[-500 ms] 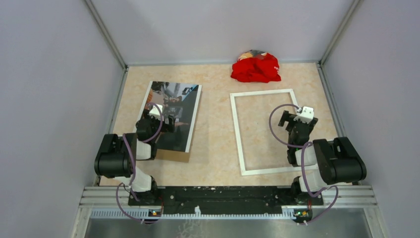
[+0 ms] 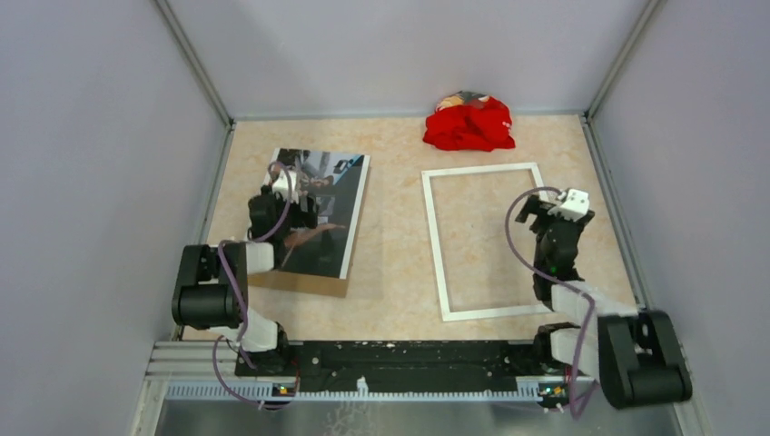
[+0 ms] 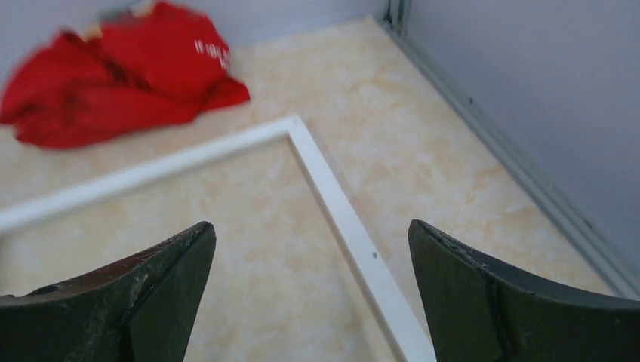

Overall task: Put the photo into the frame
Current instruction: Turn over the photo frame at the center of the board.

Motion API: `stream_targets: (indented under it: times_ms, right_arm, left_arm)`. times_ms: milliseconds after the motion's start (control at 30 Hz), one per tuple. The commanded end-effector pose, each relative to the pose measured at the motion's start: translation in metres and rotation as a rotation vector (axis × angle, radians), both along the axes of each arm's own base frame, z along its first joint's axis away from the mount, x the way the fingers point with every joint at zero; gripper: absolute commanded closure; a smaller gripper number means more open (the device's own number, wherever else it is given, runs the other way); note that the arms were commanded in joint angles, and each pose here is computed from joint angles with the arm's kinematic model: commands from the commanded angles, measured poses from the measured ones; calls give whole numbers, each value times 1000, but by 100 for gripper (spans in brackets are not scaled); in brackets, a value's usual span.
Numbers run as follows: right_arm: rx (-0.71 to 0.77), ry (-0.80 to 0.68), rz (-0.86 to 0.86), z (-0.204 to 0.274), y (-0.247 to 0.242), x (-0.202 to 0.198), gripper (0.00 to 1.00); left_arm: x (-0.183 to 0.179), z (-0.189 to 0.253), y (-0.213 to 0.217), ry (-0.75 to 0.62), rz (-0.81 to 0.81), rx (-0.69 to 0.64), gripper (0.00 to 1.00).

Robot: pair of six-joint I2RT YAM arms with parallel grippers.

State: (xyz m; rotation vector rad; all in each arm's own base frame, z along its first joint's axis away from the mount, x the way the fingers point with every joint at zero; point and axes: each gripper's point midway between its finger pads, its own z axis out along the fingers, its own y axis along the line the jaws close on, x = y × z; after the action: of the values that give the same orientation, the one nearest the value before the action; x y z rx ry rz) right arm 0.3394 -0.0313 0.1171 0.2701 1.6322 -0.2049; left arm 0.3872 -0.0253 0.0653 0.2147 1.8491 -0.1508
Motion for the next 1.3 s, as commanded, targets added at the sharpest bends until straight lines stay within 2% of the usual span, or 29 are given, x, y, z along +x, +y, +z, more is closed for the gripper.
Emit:
stream_targets:
  times_ms: [0, 67, 100, 133, 200, 300, 400, 500, 600, 833, 900, 967, 1100, 1267]
  right_arm:
    - [185, -154, -87, 78, -7, -7, 1]
    - [536, -265, -197, 83, -17, -20, 1]
    - [601, -316, -83, 97, -6, -18, 1]
    - [590, -338, 61, 111, 12, -14, 1]
    - [590, -208, 204, 114, 43, -1, 1]
    - [479, 115, 219, 94, 86, 15, 1]
    - [346, 303, 267, 83, 133, 17, 1]
    - [252, 407, 312, 71, 175, 16, 1]
    - [212, 416, 406, 58, 217, 16, 1]
    - [79, 668, 466, -18, 275, 12, 1]
    - [33, 720, 469, -34, 283, 11, 5]
    - [3, 760, 446, -47, 284, 11, 13]
    - [-1, 792, 431, -64, 286, 13, 28]
    - [-4, 833, 414, -81, 286, 11, 41]
  left_arm:
    - [36, 31, 15, 159, -10, 87, 1]
    - [34, 36, 20, 203, -36, 62, 1]
    - [32, 44, 23, 200, -43, 34, 1]
    - [29, 52, 27, 190, -44, 12, 1]
    - [24, 69, 29, 181, -59, -12, 1]
    - [16, 90, 26, 181, -98, 4, 1]
    - [9, 110, 20, 183, -133, -8, 1]
    - [3, 124, 11, 211, -168, -47, 1]
    - [-3, 135, 3, 222, -210, -71, 1]
    - [-10, 150, -3, 199, -255, -57, 1]
    - [-10, 152, -5, 191, -268, -54, 1]
    - [-11, 155, -5, 188, -274, -53, 1]
    - [-13, 156, -7, 193, -292, -45, 1]
    - [-21, 154, -9, 196, -326, -17, 1]
